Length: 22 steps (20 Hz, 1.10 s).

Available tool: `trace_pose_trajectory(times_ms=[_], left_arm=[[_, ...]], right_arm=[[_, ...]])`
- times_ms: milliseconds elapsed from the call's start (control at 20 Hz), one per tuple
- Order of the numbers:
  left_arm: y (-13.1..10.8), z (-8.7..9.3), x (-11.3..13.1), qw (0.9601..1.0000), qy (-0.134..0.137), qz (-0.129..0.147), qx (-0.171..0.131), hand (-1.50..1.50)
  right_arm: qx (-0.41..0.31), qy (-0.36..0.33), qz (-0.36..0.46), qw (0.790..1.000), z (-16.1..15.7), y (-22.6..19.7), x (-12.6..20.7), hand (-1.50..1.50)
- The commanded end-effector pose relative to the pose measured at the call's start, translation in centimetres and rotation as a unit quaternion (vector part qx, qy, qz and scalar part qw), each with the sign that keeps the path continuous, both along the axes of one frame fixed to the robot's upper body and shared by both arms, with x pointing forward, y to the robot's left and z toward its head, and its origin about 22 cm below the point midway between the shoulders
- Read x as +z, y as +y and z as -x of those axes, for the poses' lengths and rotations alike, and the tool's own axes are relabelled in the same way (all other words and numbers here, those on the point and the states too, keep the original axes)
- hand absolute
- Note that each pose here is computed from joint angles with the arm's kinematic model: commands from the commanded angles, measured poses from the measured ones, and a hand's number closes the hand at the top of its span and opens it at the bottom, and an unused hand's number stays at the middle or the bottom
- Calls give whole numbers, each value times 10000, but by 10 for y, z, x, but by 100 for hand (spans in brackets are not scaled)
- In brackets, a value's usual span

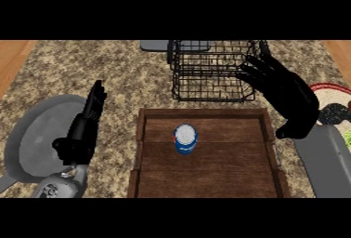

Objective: Pick the can from the tray and place it in the tiered basket

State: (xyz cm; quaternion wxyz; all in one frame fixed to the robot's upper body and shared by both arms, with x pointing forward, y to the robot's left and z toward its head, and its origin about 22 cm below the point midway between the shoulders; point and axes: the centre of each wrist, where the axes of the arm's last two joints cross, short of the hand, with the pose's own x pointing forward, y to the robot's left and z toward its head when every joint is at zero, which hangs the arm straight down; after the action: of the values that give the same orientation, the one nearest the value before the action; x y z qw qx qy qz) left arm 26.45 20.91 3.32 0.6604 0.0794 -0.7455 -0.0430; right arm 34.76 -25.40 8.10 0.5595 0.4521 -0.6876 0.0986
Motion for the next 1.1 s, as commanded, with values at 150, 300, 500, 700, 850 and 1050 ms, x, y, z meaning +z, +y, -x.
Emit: trace_pose_trajectory(times_ms=[150, 300, 500, 700, 850, 1050], left_arm=[[-9, -4, -1, 10000, 64, -4, 32, 0], [-7, -9, -2, 9998, 130, -106, 82, 0], [-12, 4, -5, 9998, 176, 10, -88, 0], [-10, -15, -1, 9998, 172, -96, 53, 0], [-1, -3, 4, 9998, 180, -50, -16, 0], [7, -10, -6, 9998, 142, -109, 43, 0]], right_arm=[[418, -1795, 2553, 9491, -1, -54, 96, -150], [478, -2784, 3523, 8923, 7, -37, 157, -150], [364, -3569, 4559, 8145, 27, -1, 194, -150], [438, -3887, 5093, 7666, 47, 42, 190, -150], [349, -3750, 5438, 7499, 40, 53, 196, -150], [611, -3775, 5467, 7449, 69, 89, 185, -150]])
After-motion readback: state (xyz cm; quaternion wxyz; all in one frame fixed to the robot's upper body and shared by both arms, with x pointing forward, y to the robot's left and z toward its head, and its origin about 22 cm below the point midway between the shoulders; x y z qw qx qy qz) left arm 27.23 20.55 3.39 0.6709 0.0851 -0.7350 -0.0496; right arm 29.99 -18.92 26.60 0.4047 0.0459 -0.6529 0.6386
